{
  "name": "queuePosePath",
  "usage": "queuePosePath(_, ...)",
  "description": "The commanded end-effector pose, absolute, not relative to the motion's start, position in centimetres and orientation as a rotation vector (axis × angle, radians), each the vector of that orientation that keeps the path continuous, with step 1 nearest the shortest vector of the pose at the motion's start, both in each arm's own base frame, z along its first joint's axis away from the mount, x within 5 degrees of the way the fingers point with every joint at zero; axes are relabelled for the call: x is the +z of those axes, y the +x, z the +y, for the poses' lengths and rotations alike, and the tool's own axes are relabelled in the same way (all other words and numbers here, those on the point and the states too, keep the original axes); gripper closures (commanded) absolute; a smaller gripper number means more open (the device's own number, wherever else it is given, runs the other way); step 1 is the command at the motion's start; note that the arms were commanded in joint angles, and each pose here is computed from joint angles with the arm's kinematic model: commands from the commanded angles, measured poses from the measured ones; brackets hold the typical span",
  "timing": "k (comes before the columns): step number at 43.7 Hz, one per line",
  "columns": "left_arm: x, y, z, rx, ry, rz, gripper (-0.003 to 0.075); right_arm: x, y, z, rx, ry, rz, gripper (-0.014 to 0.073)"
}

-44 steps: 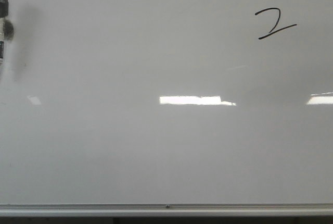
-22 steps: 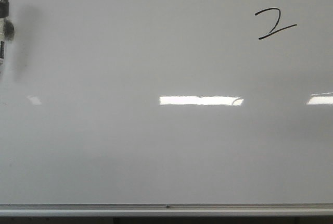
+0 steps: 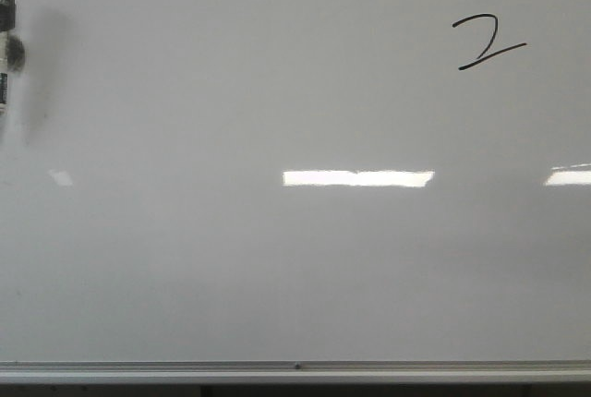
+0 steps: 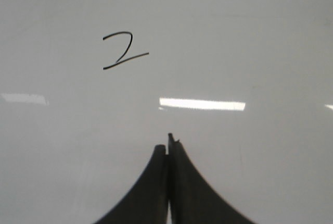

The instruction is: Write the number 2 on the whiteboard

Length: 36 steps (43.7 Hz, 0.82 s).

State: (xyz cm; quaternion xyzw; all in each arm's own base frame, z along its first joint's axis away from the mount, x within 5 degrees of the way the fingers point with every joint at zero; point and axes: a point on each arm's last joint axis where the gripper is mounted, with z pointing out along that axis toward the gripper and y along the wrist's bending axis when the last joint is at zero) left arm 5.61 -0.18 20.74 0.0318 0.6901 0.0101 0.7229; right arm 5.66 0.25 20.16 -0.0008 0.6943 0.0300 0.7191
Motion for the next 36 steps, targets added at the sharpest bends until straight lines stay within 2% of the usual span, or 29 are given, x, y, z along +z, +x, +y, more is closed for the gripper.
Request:
queuePosePath(1,21.36,5.46,-0.18,0.023,0.065,1.433,0.0741,21.85,5.31,0.09,0.051,0.011,1.380,0.0664)
queuePosePath(36,21.36,5.46,-0.18,0.023,0.065,1.433,0.0741,21.84,5.31,0.06,0.045,0.016,1.381,0.0664)
